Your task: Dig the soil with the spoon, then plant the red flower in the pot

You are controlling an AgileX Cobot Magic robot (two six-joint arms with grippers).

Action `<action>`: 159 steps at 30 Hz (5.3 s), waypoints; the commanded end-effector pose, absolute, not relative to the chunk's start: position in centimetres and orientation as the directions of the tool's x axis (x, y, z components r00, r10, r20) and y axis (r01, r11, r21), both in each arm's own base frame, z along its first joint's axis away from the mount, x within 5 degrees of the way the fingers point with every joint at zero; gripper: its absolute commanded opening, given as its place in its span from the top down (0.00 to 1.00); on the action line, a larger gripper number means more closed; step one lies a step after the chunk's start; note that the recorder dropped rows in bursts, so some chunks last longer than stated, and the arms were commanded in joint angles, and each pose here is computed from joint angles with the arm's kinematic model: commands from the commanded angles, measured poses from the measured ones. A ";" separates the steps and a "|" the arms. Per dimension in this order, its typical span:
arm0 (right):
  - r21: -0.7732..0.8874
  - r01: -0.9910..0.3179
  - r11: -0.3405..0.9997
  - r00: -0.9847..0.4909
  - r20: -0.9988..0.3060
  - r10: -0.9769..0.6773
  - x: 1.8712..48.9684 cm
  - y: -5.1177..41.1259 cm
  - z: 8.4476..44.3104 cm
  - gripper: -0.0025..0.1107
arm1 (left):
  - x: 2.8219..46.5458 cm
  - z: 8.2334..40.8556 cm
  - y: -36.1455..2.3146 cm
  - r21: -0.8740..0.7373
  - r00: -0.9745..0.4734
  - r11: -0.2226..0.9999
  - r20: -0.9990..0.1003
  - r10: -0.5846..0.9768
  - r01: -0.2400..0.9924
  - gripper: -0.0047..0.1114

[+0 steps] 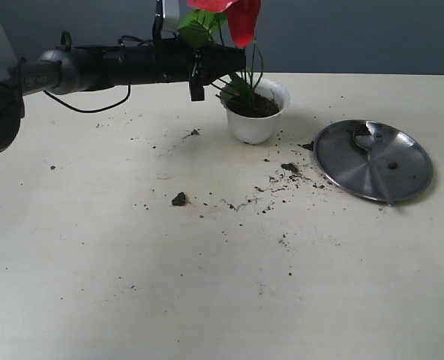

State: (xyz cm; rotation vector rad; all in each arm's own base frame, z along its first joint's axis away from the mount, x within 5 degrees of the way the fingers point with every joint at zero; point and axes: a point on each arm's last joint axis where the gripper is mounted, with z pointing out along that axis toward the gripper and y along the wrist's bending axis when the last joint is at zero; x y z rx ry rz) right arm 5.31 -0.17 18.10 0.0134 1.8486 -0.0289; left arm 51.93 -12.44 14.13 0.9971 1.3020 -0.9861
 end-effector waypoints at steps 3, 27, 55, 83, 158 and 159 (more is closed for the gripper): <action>-0.013 0.030 0.999 -0.269 -0.963 -0.004 5.3 -0.2 18.1 0.98 | 51.8 13.0 -12.9 0.031 0.018 0.286 -0.999 0.047 0.958 0.96; -0.013 0.030 0.999 -0.269 -0.963 -0.004 5.3 -0.2 18.1 0.98 | 51.4 15.5 -12.9 0.067 0.046 0.258 -0.995 0.089 0.964 0.96; -0.013 0.030 0.999 -0.269 -0.963 -0.004 5.3 -0.2 18.1 0.98 | 51.5 15.9 -12.9 0.047 0.033 0.274 -0.998 0.056 0.961 0.36; -0.013 0.030 0.999 -0.269 -0.963 -0.004 5.3 -0.2 18.1 0.98 | 51.2 17.9 -11.1 -0.065 -0.101 0.276 -0.988 0.118 0.959 0.26; -0.013 0.030 0.999 -0.269 -0.963 -0.004 5.3 -0.2 18.1 0.98 | 40.9 39.7 0.1 -0.219 -0.236 0.539 -0.971 -0.038 0.814 0.35; -0.013 0.030 0.999 -0.269 -0.963 -0.004 5.3 -0.2 18.1 0.98 | 40.5 40.6 -0.1 -0.221 -0.221 0.533 -0.973 -0.065 0.817 0.40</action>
